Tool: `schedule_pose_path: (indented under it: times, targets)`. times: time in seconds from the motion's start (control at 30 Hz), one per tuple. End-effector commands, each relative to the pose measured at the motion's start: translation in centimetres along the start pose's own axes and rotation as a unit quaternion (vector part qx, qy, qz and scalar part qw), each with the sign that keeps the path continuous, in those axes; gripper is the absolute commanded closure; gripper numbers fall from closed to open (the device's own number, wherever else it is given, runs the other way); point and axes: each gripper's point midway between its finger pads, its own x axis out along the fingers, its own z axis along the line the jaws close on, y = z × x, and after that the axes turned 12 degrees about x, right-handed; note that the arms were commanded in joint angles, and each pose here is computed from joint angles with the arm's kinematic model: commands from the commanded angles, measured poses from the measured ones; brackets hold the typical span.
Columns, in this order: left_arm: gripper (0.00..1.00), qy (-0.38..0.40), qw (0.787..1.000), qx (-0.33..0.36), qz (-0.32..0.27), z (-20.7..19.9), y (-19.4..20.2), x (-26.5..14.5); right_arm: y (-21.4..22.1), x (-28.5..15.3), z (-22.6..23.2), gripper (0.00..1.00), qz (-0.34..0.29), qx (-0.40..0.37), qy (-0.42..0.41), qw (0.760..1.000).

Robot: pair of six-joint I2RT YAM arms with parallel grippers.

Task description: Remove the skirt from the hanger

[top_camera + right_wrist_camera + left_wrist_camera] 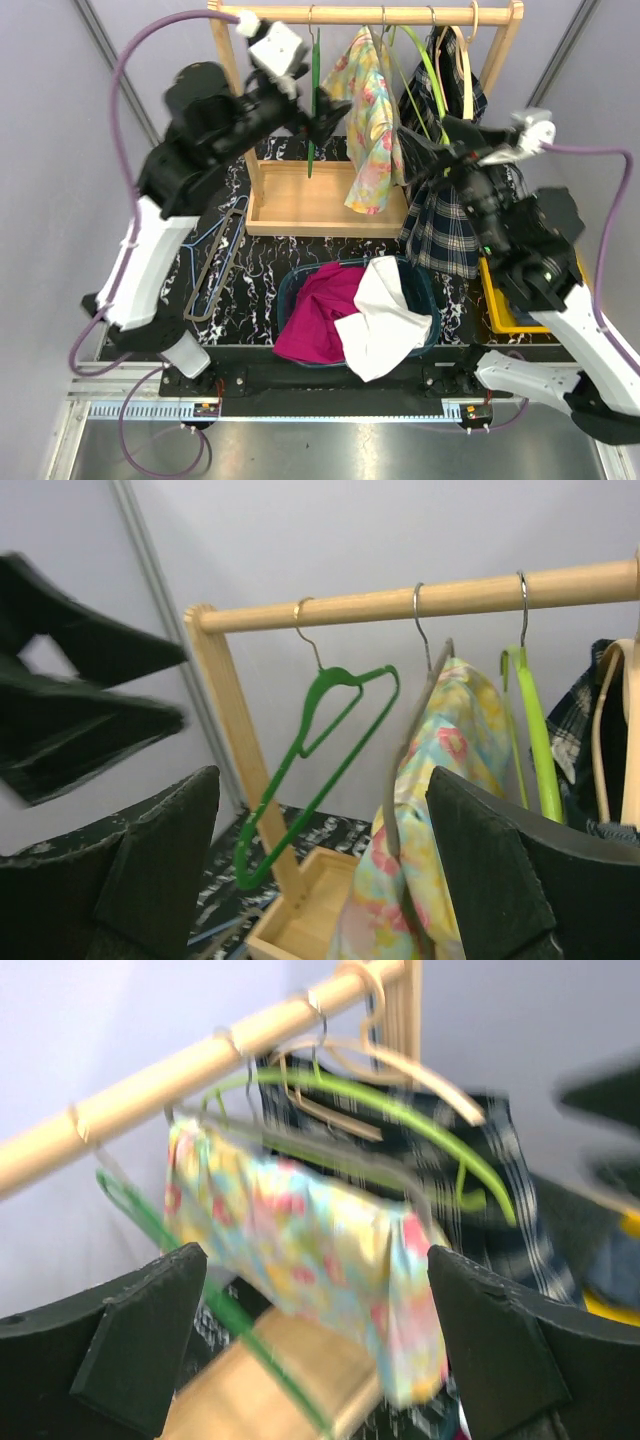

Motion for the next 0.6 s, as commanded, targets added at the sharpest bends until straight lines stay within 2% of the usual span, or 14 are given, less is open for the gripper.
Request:
schedule_pose_path:
  times: [0.0, 0.03, 0.07, 0.13, 0.3, 0.57]
  targets:
    - [0.01, -0.1, 0.995, -0.018, -0.002, 2.1, 0.1, 4.9, -3.2, -3.5, 1.5, 0.08, -0.064, 0.115, -0.059, 0.99]
    - [0.01, -0.115, 0.993, -0.031, -0.013, 2.4, -0.1, 5.7, -4.0, -5.0, 1.9, 0.09, -0.076, 0.13, -0.083, 0.985]
    - [0.01, -0.12, 0.992, -0.038, -0.009, 2.1, 0.8, 7.0, -2.5, -5.4, 1.7, 0.08, -0.07, 0.139, -0.09, 0.984]
    - [0.01, -0.139, 0.988, -0.055, -0.028, 1.8, 0.2, 8.2, -2.5, -6.8, 1.6, 0.08, -0.074, 0.164, -0.101, 0.978]
    - [0.01, -0.165, 0.983, -0.06, -0.054, 0.1, 0.1, 11.4, 0.8, -7.8, 1.2, 0.08, -0.03, 0.179, -0.101, 0.978]
    - [0.01, -0.18, 0.978, -0.065, -0.081, -0.9, 0.2, 14.2, 4.2, -8.8, 1.1, 0.1, 0.012, 0.207, -0.108, 0.972]
